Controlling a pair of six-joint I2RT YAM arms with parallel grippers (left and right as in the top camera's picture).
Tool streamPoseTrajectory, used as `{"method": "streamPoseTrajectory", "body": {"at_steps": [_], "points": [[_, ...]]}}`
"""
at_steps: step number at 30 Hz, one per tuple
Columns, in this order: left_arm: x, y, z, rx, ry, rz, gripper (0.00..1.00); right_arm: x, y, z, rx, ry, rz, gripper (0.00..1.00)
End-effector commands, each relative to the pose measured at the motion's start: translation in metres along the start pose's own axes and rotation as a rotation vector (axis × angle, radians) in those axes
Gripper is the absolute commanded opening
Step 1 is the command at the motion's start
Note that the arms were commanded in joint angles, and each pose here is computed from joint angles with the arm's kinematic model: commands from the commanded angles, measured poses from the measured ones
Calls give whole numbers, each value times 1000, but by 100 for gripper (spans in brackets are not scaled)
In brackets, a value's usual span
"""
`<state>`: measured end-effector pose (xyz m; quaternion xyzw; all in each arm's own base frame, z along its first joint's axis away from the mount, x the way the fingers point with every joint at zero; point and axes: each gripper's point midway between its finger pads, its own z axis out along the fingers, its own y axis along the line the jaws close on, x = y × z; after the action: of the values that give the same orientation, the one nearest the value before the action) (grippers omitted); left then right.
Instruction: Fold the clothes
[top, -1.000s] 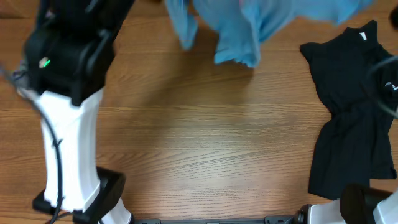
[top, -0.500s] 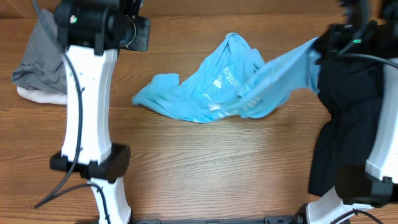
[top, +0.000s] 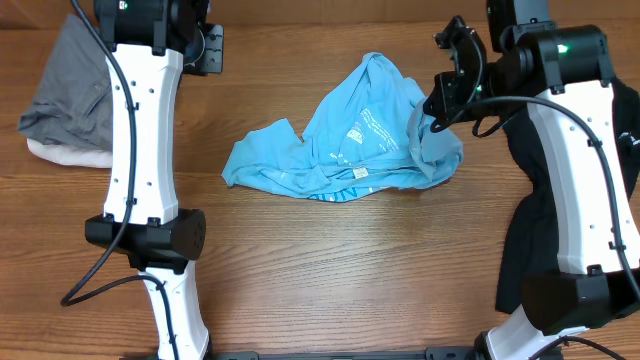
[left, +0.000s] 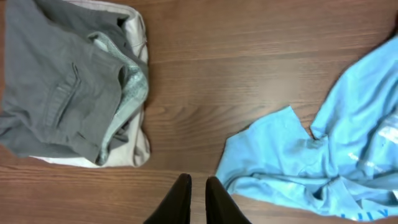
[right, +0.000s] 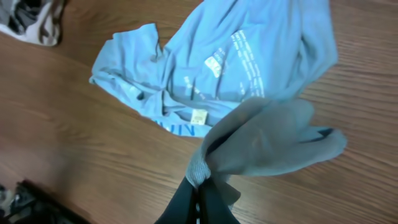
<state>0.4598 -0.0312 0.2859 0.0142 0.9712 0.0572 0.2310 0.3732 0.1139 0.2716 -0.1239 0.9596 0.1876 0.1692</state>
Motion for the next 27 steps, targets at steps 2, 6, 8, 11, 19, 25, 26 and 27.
{"method": "streamPoseTrajectory", "body": {"at_steps": [2, 6, 8, 11, 19, 25, 26, 27], "points": [[8, -12, -7, 91, 23, 18, 17, -4, -24, -15, 69, -49, 56, 4], [16, -37, -2, 222, 63, 86, 24, -6, -45, -22, 92, -76, 102, 4], [25, -51, 5, 285, 101, 148, 30, -7, -60, -28, 108, -93, 134, 4], [39, -69, 20, 366, 159, 262, 38, -6, -70, -33, 111, -104, 157, 4], [67, -124, 95, 443, 203, 488, 59, -7, -76, -35, 110, -114, 168, 4], [73, -172, 140, 464, 110, 587, 68, -7, -76, -35, 110, -112, 169, 4], [74, -180, 145, 469, 88, 622, 68, -7, -76, -35, 110, -112, 169, 4], [74, -185, 148, 468, 74, 643, 68, -7, -76, -35, 110, -112, 169, 4]]}}
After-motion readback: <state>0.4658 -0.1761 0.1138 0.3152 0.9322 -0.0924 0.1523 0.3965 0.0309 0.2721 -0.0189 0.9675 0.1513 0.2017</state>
